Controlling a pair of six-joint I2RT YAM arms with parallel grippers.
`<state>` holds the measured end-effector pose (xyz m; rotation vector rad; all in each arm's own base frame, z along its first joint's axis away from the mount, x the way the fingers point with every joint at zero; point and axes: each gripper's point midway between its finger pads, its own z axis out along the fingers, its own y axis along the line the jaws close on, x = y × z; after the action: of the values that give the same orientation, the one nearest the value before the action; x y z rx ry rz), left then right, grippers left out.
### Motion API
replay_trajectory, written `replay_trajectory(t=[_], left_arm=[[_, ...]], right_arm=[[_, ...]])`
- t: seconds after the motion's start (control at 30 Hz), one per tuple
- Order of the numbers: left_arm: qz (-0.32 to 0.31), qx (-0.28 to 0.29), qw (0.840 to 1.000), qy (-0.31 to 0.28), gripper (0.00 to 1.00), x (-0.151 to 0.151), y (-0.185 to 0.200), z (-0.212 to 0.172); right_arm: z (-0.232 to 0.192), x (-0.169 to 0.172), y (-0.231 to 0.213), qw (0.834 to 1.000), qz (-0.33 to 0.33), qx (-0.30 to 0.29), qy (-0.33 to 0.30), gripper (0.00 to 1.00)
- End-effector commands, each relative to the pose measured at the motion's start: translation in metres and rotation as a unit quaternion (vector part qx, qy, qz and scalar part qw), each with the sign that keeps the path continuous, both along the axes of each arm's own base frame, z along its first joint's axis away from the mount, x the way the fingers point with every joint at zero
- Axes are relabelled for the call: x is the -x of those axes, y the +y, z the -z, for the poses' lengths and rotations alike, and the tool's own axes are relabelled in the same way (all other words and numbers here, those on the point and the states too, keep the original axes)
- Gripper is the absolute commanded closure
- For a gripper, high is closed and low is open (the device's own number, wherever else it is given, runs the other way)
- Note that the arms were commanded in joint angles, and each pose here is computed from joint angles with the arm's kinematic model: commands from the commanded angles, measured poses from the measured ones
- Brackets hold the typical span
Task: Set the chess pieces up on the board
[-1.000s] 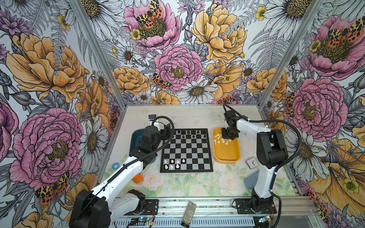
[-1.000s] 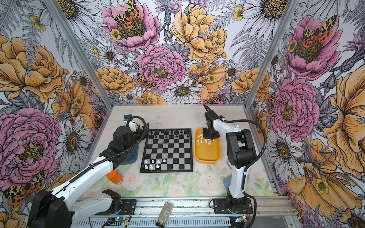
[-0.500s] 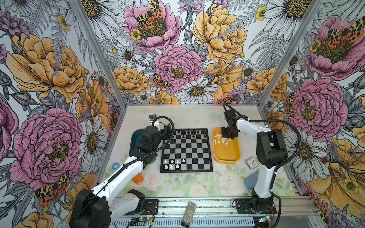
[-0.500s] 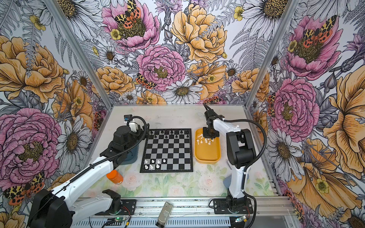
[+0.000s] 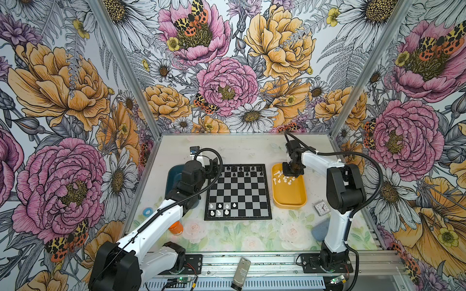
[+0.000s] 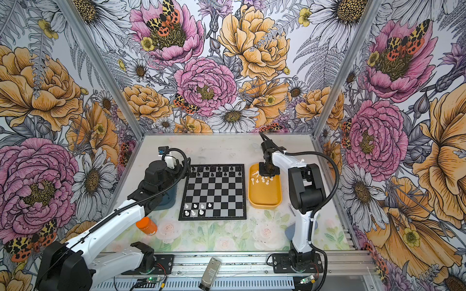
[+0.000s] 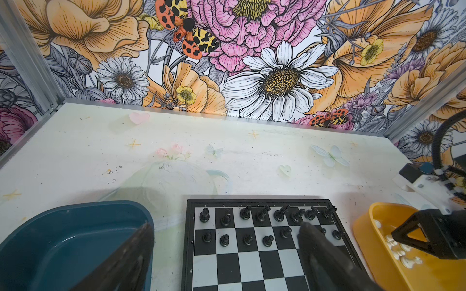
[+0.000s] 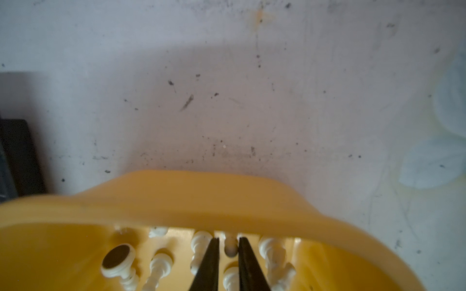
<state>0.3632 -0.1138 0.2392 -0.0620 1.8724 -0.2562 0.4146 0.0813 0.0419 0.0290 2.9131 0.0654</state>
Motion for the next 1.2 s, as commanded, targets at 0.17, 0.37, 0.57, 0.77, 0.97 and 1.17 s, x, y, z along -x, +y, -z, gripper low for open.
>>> replay_trajectory(t=[0.17,0.37,0.57,0.77,0.97,1.17], left_arm=[[0.012,0.015,1.000,-0.019,0.09,-0.003,-0.008,-0.016],[0.013,0.015,1.000,-0.020,0.09,-0.002,-0.008,-0.017],[0.014,0.015,1.000,-0.019,0.09,-0.002,-0.009,-0.016],[0.013,0.016,1.000,-0.021,0.09,-0.001,-0.008,-0.018],[0.013,0.017,1.000,-0.023,0.09,0.000,-0.007,-0.018],[0.012,0.018,0.999,-0.025,0.09,0.000,-0.007,-0.017]], right_arm=[[0.001,-0.010,0.000,1.000,-0.002,-0.002,-0.009,0.83],[0.003,-0.011,0.000,1.000,-0.002,-0.001,-0.007,0.83],[0.002,-0.011,0.000,1.000,-0.002,0.000,-0.008,0.93],[-0.007,-0.011,-0.002,1.000,0.000,0.004,-0.018,1.00],[-0.042,-0.010,0.002,0.998,-0.004,0.011,-0.057,1.00],[-0.087,0.001,0.031,0.994,-0.043,0.030,-0.095,1.00]])
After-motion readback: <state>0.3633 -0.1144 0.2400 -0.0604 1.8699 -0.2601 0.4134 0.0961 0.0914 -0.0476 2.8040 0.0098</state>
